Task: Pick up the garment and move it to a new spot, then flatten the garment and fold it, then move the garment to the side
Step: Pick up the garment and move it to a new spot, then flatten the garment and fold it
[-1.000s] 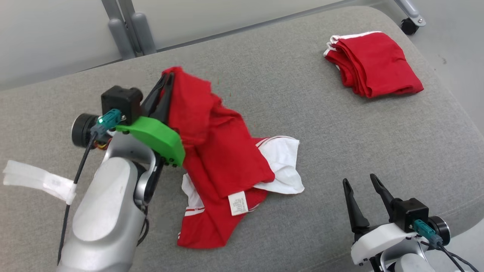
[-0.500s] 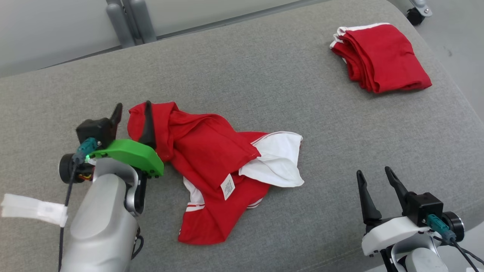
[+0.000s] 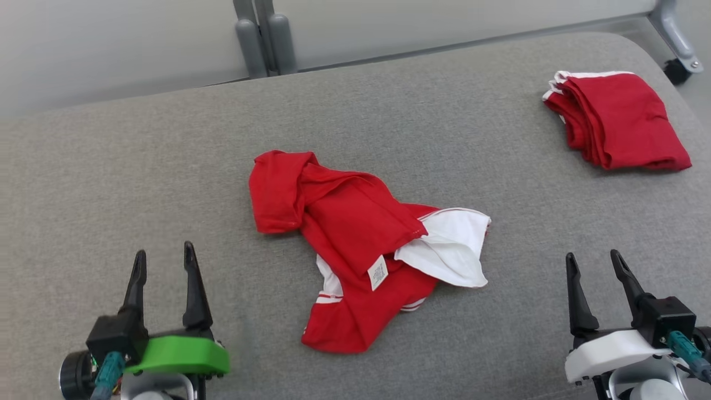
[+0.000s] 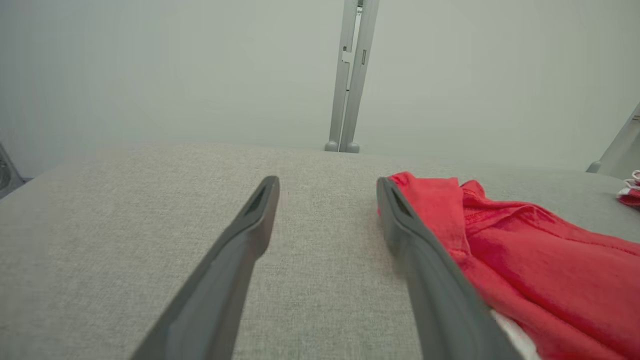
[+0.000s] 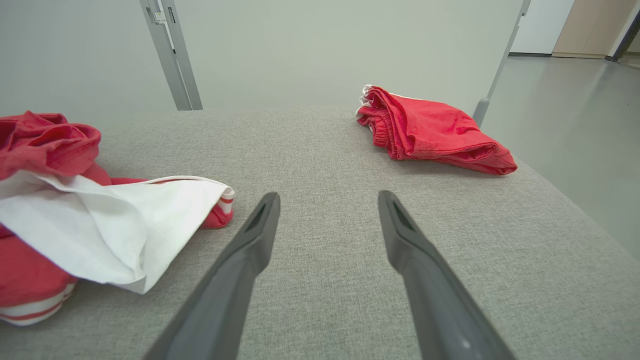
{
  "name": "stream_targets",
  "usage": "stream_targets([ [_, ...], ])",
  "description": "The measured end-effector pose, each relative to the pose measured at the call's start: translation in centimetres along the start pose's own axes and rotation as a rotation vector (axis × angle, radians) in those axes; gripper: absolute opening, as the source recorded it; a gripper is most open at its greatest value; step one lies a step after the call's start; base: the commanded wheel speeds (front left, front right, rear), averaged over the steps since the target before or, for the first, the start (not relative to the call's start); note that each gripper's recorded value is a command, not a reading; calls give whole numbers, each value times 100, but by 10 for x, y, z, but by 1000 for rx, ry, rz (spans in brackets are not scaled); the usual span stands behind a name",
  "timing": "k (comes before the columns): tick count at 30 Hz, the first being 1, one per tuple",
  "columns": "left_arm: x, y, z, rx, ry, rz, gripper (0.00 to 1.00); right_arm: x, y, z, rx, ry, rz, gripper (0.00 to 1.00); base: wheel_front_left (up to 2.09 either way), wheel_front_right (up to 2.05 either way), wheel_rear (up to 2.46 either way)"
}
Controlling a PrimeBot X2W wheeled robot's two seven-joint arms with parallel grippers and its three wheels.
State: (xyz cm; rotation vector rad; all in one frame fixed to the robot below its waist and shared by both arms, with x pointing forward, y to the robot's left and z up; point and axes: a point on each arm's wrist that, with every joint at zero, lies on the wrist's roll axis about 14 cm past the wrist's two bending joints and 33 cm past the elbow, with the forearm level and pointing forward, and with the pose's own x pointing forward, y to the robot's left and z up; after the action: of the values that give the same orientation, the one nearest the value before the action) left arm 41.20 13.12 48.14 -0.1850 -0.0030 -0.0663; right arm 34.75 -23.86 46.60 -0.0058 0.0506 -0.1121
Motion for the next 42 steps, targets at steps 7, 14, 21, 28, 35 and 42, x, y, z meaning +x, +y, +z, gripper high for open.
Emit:
stream_targets([
  [7, -54, 39, -6, 49, 35, 100, 100, 2, 9, 9, -17, -29, 34, 100, 0, 0, 0],
  [14, -90, 33, -19, 38, 84, 30, 100, 6, 29, 15, -15, -51, 96, 100, 0, 0, 0],
  [21, -101, 41, -13, 18, 66, 63, 100, 8, 44, 16, -9, -54, 142, 100, 0, 0, 0],
  [28, -97, 40, -14, 15, 67, 62, 100, 8, 48, 10, -7, -35, 153, 100, 0, 0, 0],
  [35, -70, 12, 7, 16, -4, -42, 100, 9, 44, 8, -7, -30, 140, 100, 0, 0, 0],
  [42, -21, -85, 35, 16, -100, -369, 100, 15, 41, 11, -7, -38, 126, 100, 0, 0, 0],
])
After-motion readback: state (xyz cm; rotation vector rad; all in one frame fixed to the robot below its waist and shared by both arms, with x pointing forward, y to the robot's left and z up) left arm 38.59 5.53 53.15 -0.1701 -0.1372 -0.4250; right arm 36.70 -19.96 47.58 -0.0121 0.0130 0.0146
